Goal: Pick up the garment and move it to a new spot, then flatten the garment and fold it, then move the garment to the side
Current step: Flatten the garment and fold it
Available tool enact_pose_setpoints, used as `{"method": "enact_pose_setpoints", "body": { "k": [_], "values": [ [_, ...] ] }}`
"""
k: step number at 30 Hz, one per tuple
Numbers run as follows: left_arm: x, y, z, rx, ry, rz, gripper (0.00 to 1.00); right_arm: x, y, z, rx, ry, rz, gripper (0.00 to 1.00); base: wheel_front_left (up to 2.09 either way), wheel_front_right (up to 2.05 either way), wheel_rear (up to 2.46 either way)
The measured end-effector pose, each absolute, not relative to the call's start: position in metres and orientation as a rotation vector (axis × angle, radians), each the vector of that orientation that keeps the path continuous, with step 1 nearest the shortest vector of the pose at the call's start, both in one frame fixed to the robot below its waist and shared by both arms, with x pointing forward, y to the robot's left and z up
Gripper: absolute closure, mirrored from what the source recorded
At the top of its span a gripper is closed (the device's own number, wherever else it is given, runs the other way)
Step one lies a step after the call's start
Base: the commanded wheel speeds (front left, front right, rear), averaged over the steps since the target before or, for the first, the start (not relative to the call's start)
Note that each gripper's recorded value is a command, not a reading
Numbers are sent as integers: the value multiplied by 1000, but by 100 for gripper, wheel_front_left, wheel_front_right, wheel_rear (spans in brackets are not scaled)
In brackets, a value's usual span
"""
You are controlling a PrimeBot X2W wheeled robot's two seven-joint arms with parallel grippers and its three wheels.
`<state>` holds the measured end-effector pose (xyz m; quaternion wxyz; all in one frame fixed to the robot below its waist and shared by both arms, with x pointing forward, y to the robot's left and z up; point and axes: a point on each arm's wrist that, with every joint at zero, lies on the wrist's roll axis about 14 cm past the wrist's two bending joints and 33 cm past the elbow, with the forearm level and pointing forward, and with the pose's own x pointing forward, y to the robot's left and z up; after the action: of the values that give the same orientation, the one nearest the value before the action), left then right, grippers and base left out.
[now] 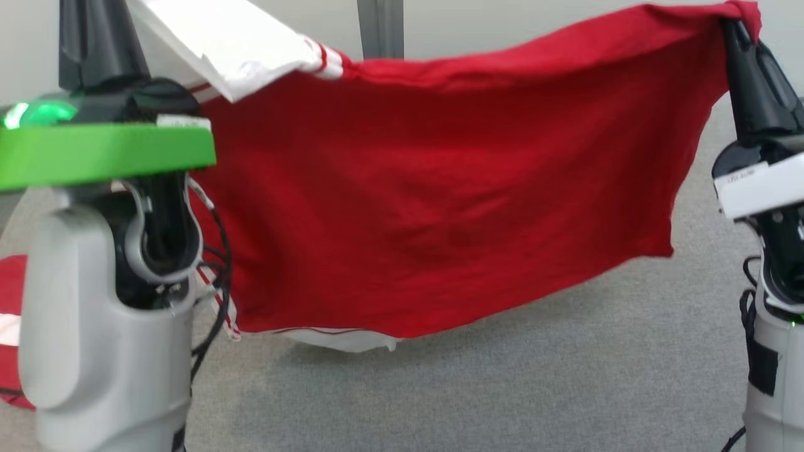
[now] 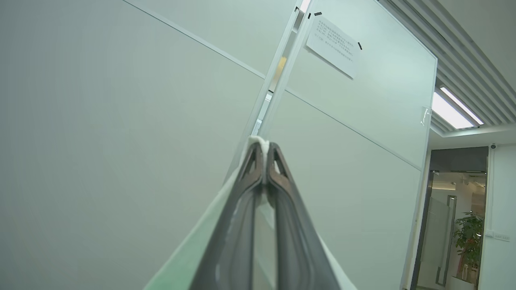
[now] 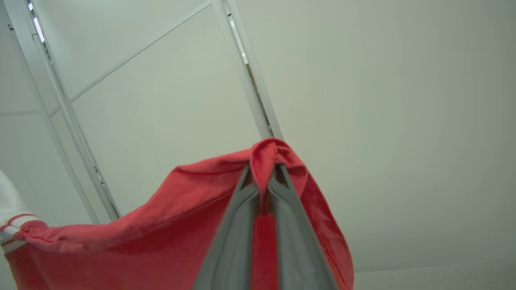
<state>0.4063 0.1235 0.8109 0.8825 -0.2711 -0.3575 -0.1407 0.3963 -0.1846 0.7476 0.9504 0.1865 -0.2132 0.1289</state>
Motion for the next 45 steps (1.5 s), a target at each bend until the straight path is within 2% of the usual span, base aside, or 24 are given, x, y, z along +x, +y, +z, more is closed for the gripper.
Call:
{"method": "enact_pose_setpoints", "body": {
  "k": [8, 17, 21, 25, 28, 31, 35, 45],
  "values": [
    [490, 134, 812, -415, -637, -275, 100, 468, -181, 754, 297, -403, 240, 100, 0, 0, 0],
    [613, 154, 818, -223, -636, -190, 100, 592, -181, 762, 237, -473, 190, 100, 0, 0, 0],
    [655, 159, 805, -210, -648, -155, 100, 637, -183, 748, 213, -492, 169, 100, 0, 0, 0],
    [678, 152, 798, -222, -693, -188, 100, 667, -195, 729, 172, -549, 115, 100, 0, 0, 0],
    [697, 150, 767, -270, -650, -190, 100, 690, -197, 673, 174, -451, 90, 100, 0, 0, 0],
    [702, 147, 736, -270, -623, -200, 100, 701, -189, 613, 162, -323, 96, 100, 0, 0, 0],
    [701, 149, 669, -322, -509, -180, 100, 696, -186, 543, 161, -169, 93, 100, 0, 0, 0],
    [647, 158, 580, -259, -322, -146, 100, 637, -196, 462, 203, 33, 54, 100, 0, 0, 0]
  ]
}}
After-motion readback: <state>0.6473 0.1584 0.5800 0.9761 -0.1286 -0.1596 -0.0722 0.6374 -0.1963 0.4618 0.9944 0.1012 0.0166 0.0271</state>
